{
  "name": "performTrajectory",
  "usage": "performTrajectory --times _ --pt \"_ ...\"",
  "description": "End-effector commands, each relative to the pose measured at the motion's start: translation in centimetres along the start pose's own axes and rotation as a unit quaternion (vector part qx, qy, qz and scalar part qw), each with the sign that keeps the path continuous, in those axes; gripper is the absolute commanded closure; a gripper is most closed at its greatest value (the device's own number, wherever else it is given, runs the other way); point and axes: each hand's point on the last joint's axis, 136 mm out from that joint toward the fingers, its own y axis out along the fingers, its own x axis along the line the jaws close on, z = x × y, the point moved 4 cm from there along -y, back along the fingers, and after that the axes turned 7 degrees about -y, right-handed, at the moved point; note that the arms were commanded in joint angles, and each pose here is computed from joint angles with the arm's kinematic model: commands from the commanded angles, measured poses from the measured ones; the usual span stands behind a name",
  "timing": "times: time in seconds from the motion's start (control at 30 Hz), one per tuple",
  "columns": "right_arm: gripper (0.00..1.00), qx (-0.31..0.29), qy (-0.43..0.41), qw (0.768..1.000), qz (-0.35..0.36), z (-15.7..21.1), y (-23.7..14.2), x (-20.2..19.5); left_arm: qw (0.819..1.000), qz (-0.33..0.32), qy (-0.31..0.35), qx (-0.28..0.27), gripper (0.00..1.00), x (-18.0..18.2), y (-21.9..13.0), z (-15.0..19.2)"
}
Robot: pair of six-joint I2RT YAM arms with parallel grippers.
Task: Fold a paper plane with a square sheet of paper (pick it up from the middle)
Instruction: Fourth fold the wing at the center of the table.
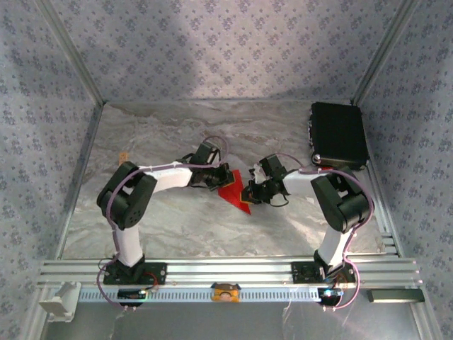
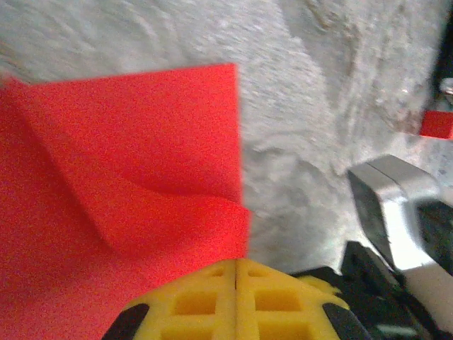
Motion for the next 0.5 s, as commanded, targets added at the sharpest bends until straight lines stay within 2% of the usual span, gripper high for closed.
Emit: performTrajectory --times 0.0,0.23,0.37,0.47 --pt "1.00 0.051 0.063 0.994 0.069 3.6 0.4 -3.6 1.000 -0.008 0.007 0.020 1.00 -0.2 0.3 1.5" --pt "1.00 0.046 0.067 0.994 0.071 3.6 0.4 -3.8 0.997 -0.010 -0.030 0.066 1.00 2.5 2.9 2.9" --pt "1.00 0.047 0.068 0.994 0.072 3.7 0.4 -4.0 0.997 0.002 -0.047 0.060 1.00 2.8 3.4 2.1" --pt "1.00 0.052 0.071 0.993 0.074 3.9 0.4 -4.2 0.997 -0.028 -0.052 0.041 1.00 3.5 3.0 1.5"
